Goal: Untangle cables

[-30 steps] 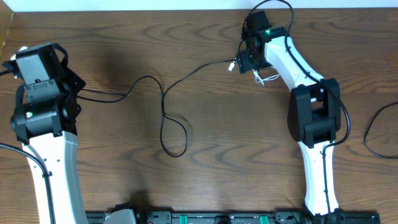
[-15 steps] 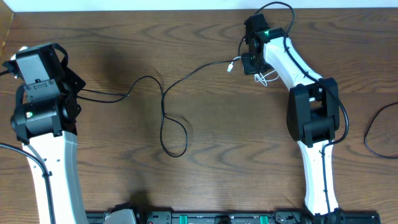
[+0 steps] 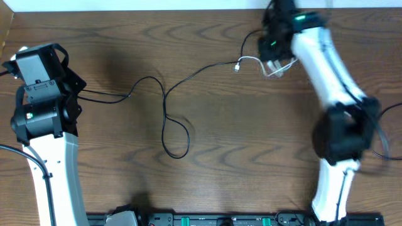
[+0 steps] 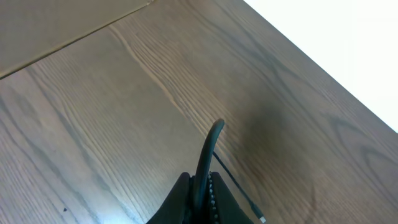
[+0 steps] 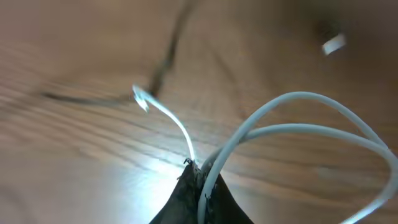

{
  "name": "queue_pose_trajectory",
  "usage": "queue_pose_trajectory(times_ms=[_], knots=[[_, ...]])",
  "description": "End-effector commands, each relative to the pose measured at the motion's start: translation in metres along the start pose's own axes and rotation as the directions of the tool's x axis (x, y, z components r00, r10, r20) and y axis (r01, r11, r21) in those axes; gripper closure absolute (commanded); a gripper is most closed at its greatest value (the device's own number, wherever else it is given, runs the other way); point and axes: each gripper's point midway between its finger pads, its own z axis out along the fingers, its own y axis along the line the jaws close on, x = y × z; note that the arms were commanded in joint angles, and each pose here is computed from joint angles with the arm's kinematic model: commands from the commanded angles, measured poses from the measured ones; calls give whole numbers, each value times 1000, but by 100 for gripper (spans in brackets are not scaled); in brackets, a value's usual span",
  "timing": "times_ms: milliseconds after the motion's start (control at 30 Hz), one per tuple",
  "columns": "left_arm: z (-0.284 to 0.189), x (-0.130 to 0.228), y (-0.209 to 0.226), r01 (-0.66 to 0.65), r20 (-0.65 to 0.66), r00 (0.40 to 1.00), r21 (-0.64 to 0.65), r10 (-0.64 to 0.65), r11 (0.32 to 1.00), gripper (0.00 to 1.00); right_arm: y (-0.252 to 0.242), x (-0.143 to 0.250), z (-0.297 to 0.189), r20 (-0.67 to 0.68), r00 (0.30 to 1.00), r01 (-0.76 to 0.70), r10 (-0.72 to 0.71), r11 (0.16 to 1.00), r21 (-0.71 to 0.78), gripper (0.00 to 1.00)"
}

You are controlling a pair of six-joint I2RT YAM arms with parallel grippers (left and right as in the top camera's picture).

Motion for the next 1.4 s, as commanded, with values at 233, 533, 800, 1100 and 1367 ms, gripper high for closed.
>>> queue_pose_trajectory(times_ms=[233, 533, 800, 1100, 1367], knots=[[0, -4, 1, 11, 9, 1000, -8, -11, 1000, 92, -20, -22, -165, 310, 950, -4, 31, 996, -86, 99], [5, 3, -9, 7, -33, 999, 40, -5, 999, 93, -9, -7, -122, 173, 985, 5, 13, 994, -105, 99], [17, 3, -13, 4, -41, 999, 36, -3, 999, 92, -25, 11, -168, 189, 982, -3, 12, 999, -49, 99], [66, 25, -20, -30, -138, 990, -13, 28, 999, 92, -29, 38, -340, 549, 836, -72, -12, 989, 130, 99], [93, 43, -29, -42, -211, 977, 1, 42, 999, 92, -50, 71, -402, 674, 739, -230, 14, 945, 233, 99]])
